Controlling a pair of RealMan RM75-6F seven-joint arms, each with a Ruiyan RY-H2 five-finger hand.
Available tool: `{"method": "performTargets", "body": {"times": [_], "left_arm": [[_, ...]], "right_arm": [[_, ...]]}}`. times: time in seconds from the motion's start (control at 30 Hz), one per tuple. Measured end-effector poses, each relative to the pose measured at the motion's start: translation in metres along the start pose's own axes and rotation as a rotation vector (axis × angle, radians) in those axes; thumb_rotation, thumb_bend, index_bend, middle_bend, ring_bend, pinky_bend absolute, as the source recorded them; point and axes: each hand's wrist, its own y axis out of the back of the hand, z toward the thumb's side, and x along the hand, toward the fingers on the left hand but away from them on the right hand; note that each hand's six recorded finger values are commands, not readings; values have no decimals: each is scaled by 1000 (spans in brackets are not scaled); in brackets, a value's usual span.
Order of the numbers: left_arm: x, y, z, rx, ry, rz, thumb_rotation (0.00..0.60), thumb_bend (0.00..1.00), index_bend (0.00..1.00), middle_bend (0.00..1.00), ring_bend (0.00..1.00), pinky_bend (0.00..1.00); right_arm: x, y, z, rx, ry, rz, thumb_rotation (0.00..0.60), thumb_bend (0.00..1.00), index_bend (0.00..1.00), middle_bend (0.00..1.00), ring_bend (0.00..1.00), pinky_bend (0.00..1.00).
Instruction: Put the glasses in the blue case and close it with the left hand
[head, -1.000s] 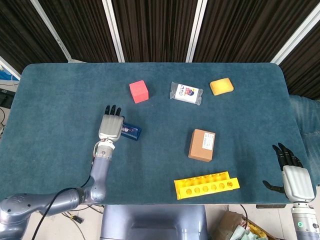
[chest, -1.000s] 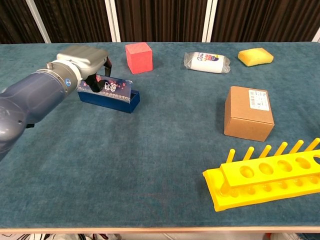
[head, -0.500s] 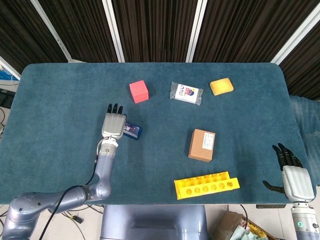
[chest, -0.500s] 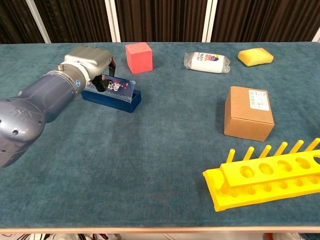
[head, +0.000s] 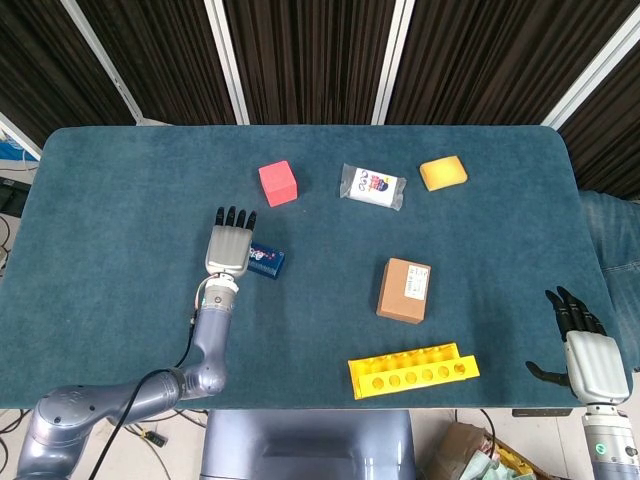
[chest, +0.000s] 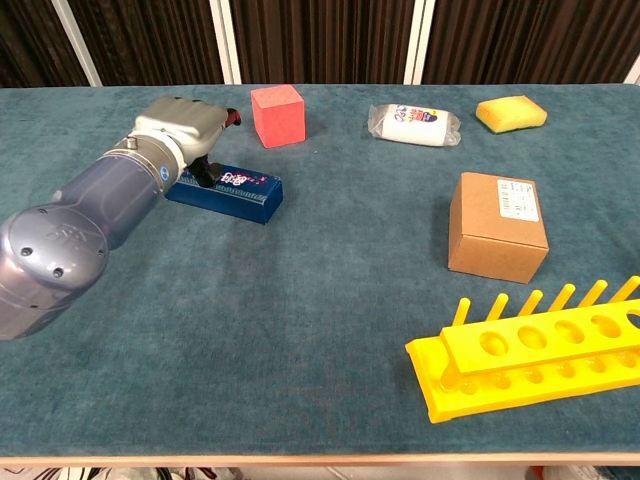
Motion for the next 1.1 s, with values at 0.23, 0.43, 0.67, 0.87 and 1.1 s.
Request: {"method": "performTargets", "body": {"times": [0.23,0.43,0.67,0.87,1.1], "left_arm": [[0,3,2,-18,-3,4,600,442,0,56,1,39],[-5,19,-4,-41,-24,40,600,406,6,16,0,0],[-25,45,-38,-94,-42,54,600,386,22,0,0,0],[-65,60,-92,-128,-50,29,600,385,22,0,0,0],[-131,69,-157,-188,-43,11,600,383,22,0,0,0]], "right_arm": [[0,0,0,-2,1,1,600,113,0,0,91,187],[0,0,0,-4,1,0,600,113,0,0,90,187],[-1,2,2,5,12,-11,600,113,0,0,91,187],[-1,4,5,18,38,-30,600,113,0,0,88,187],[-1,6,9,41,81,-65,600,114,0,0,86,187]]}}
